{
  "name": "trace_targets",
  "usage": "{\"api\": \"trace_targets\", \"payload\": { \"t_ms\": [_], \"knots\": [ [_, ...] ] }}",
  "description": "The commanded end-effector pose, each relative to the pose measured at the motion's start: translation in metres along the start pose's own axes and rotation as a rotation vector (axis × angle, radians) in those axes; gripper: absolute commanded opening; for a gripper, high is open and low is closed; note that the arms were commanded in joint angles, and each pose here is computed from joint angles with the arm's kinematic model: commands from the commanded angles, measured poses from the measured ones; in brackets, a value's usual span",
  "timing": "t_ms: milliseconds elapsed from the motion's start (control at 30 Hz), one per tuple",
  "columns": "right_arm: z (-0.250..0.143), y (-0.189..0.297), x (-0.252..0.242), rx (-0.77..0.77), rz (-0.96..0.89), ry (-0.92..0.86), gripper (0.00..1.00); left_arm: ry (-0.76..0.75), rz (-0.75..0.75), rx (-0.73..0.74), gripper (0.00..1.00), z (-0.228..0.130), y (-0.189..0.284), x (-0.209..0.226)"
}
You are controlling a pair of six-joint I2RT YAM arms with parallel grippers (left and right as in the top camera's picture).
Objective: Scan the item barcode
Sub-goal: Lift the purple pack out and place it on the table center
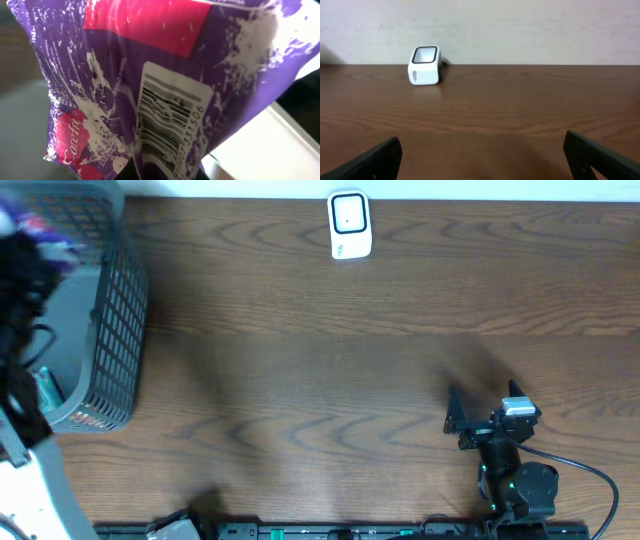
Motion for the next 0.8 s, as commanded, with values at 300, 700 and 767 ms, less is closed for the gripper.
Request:
{"api": "trace_targets", "payload": {
  "t_ms": [300,700,767],
  "knots": [
    [0.0,0.0,-0.002,-0.004,-0.011,-0.004,0.99,-0.199,-0.492,0.497,0.08,-0.126,-0.034,-0.134],
    [0.0,0.0,-0.002,-0.004,-0.011,-0.004,0.99,-0.391,-0.529,0.928,0.07,-0.285,-0.1,-0.194],
    [0.0,0.0,-0.002,-0.004,-0.012,-0.004,0.99,-0.42,-0.499,0.975,0.07,-0.31,-0.11,-0.195]
  ]
}}
Point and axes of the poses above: each gripper's point midway between its finger pads, its own y axis back along the fingers, its own x axis along the line the jaws close on, z = x × y, the point moved 6 cm from there along y, back along the fingers, and after that the axes turned 10 degrees about -y, right-handed, at the moved point
